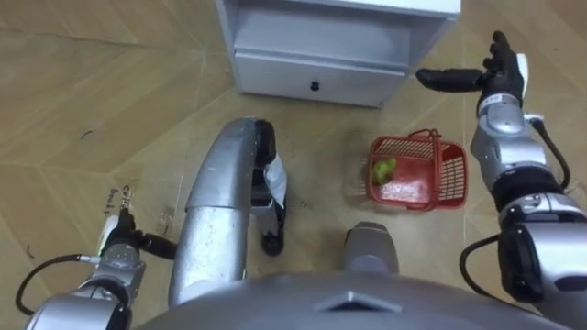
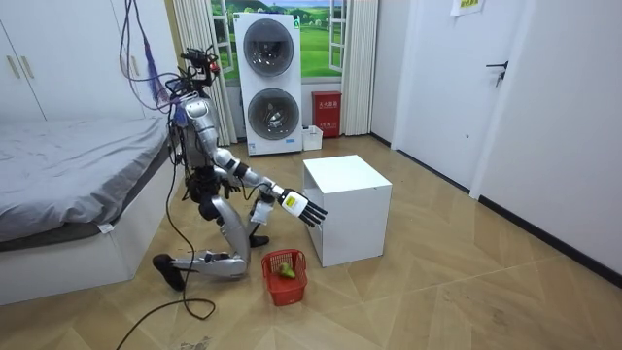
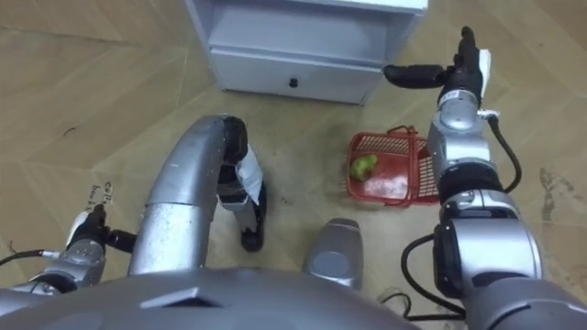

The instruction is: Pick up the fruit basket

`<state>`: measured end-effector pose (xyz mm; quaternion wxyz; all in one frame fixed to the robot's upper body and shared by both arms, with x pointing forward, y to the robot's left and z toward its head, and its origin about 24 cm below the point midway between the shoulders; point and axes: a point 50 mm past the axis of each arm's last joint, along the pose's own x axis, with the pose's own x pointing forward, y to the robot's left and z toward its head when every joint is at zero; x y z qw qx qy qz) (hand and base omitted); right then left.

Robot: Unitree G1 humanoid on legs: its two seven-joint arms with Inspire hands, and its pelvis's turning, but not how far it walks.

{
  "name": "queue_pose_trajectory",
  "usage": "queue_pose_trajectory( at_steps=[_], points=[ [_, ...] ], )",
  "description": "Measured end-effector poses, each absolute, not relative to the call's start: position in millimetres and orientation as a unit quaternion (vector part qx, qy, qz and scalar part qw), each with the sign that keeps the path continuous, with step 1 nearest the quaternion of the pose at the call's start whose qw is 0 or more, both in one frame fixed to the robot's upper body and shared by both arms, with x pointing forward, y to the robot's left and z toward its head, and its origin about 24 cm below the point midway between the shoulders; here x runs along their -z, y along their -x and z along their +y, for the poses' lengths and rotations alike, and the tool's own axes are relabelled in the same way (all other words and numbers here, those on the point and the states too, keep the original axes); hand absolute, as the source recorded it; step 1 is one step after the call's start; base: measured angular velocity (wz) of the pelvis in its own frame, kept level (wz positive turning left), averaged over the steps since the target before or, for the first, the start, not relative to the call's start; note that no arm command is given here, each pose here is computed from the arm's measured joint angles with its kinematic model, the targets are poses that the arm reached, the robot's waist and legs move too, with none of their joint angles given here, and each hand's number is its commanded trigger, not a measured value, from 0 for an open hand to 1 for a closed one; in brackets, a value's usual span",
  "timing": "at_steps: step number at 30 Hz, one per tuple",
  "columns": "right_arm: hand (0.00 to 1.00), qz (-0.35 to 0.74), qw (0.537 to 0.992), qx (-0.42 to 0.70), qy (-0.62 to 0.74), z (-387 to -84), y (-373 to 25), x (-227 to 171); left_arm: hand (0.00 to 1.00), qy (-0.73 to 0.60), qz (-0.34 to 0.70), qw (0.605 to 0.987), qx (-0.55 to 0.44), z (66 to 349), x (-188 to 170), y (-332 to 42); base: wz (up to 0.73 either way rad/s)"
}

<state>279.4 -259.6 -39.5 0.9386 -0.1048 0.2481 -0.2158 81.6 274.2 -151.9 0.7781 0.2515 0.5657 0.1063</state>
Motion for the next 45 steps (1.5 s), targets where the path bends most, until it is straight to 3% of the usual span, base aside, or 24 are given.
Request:
queue_pose_trajectory(
  at_steps=[8, 24, 45],
  points=[
    [0.00, 0.261, 0.932, 0.224, 0.110, -262.0, -268.3, 48.7, 0.00, -0.258, 0.603, 0.749, -0.089, 273.5, 157.8, -42.5, 0.02],
    [0.00, 0.321, 0.922, 0.190, 0.101, -268.1, -245.2, 71.2, 0.00, -0.243, 0.584, 0.774, -0.005, 251.5, 161.4, -68.8, -0.01],
    [0.00, 0.412, 0.888, 0.183, 0.092, -281.7, -211.6, 98.0, 0.00, -0.210, 0.597, 0.774, 0.006, 246.0, 164.0, -62.6, 0.01]
  ],
)
